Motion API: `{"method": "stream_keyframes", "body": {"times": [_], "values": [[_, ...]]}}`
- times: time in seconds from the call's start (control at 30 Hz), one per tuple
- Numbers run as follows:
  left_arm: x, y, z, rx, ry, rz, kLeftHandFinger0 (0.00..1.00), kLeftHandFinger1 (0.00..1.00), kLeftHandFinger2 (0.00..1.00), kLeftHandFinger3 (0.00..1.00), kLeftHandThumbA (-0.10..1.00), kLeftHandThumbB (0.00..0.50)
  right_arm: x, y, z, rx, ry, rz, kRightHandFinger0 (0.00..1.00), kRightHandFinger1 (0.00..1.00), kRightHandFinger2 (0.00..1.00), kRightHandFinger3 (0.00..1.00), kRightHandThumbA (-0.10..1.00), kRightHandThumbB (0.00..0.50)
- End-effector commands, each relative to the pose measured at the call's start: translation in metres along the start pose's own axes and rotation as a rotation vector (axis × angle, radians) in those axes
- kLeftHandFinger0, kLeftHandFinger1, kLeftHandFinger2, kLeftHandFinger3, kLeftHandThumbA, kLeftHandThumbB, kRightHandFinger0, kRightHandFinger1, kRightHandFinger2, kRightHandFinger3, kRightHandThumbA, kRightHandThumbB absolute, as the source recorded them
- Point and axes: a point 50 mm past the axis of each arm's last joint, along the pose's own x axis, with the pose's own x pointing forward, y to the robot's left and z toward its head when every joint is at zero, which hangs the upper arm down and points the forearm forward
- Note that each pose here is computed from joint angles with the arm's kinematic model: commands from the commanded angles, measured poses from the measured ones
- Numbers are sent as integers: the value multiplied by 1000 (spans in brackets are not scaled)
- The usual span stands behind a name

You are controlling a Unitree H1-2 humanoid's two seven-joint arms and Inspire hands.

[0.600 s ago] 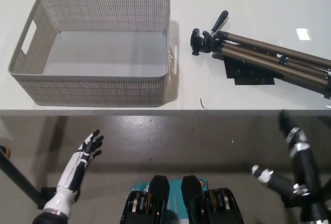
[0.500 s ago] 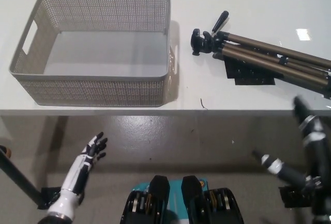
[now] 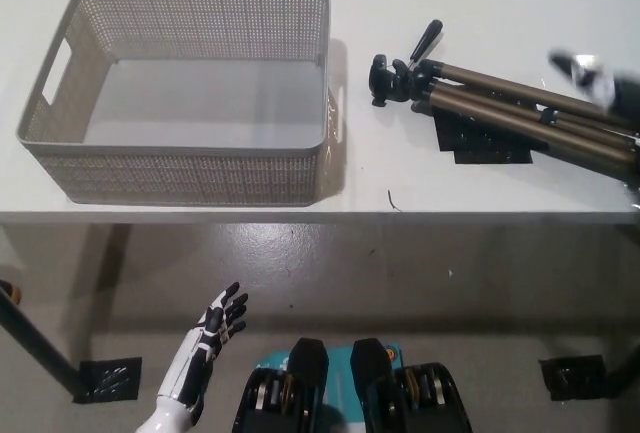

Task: The robot uses its right hand to pick the tripod on the desk and places it into a rectangular container on the left.

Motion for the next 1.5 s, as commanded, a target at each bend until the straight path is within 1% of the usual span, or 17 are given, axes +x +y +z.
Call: {"method": "stream_keyframes", "body": {"times": [0.0, 0.1, 0.13, 0.3, 0.53, 0.63, 0.77, 0.83, 0.93, 0.97, 1.07, 1.27, 1.3, 1.33, 1.4, 1.43, 1.47], "values": [[3, 7, 14, 16, -124, -33, 1000, 1000, 1000, 1000, 1000, 500, 134, -7, -19, -372, 227, 249, 1000, 1000, 1000, 1000, 1000, 492], [4, 6, 14, 22, -117, -37, 1000, 1000, 1000, 1000, 1000, 500, 161, 11, -33, -403, 310, 345, 1000, 1000, 1000, 1000, 930, 500], [4, 6, 14, 26, -118, -40, 1000, 1000, 1000, 1000, 1000, 500, 174, 25, -42, -449, 381, 418, 1000, 1000, 1000, 1000, 945, 500], [5, 8, 13, 20, -116, -37, 1000, 1000, 1000, 1000, 1000, 500, 192, 64, -62, -497, 527, 571, 1000, 1000, 1000, 1000, 908, 500], [4, 8, 13, 29, -112, -35, 1000, 1000, 1000, 1000, 1000, 500, 172, 114, -93, -538, 653, 743, 1000, 1000, 1000, 1000, 889, 499], [5, 8, 13, 28, -114, -40, 1000, 1000, 1000, 1000, 1000, 500, 158, 125, -104, -503, 723, 785, 1000, 1000, 1000, 1000, 842, 485], [5, 8, 13, 36, -110, -43, 1000, 1000, 1000, 1000, 1000, 500, 145, 133, -114, -519, 755, 830, 1000, 1000, 1000, 1000, 866, 499], [4, 9, 12, 39, -111, -41, 1000, 1000, 1000, 1000, 1000, 500, 137, 134, -123, -545, 787, 857, 1000, 1000, 1000, 1000, 915, 500], [3, 10, 12, 47, -109, -40, 1000, 1000, 1000, 1000, 1000, 500, 128, 132, -132, -530, 838, 878, 1000, 1000, 1000, 1000, 922, 500], [2, 10, 12, 47, -108, -44, 1000, 1000, 1000, 1000, 1000, 500, 123, 130, -137, -489, 876, 867, 1000, 1000, 1000, 1000, 884, 500], [2, 11, 12, 51, -109, -51, 1000, 1000, 1000, 1000, 1000, 500, 107, 127, -149, -502, 920, 908, 1000, 1000, 1000, 1000, 921, 500], [0, 10, 10, 55, -108, -55, 1000, 1000, 1000, 1000, 1000, 500, 70, 129, -168, -519, 1032, 1002, 1000, 1000, 1000, 1000, 912, 500], [1, 11, 9, 59, -111, -57, 1000, 1000, 1000, 1000, 1000, 500, 59, 132, -172, -533, 1072, 1024, 1000, 1000, 1000, 1000, 890, 500], [0, 11, 9, 60, -109, -56, 1000, 1000, 1000, 1000, 1000, 500, 51, 134, -174, -543, 1109, 1037, 1000, 1000, 1000, 1000, 750, 489], [1, 10, 9, 59, -106, -56, 1000, 1000, 1000, 1000, 1000, 500, 34, 137, -179, -588, 1149, 1164, 1000, 1000, 1000, 1000, 951, 499], [1, 10, 9, 59, -108, -57, 1000, 1000, 1000, 1000, 1000, 500, 28, 137, -181, -593, 1148, 1217, 1000, 1000, 1000, 1000, 1000, 491], [2, 10, 10, 58, -110, -55, 1000, 1000, 1000, 1000, 1000, 500, 19, 139, -183, -592, 1138, 1304, 1000, 1000, 1000, 1000, 1000, 459]]}}
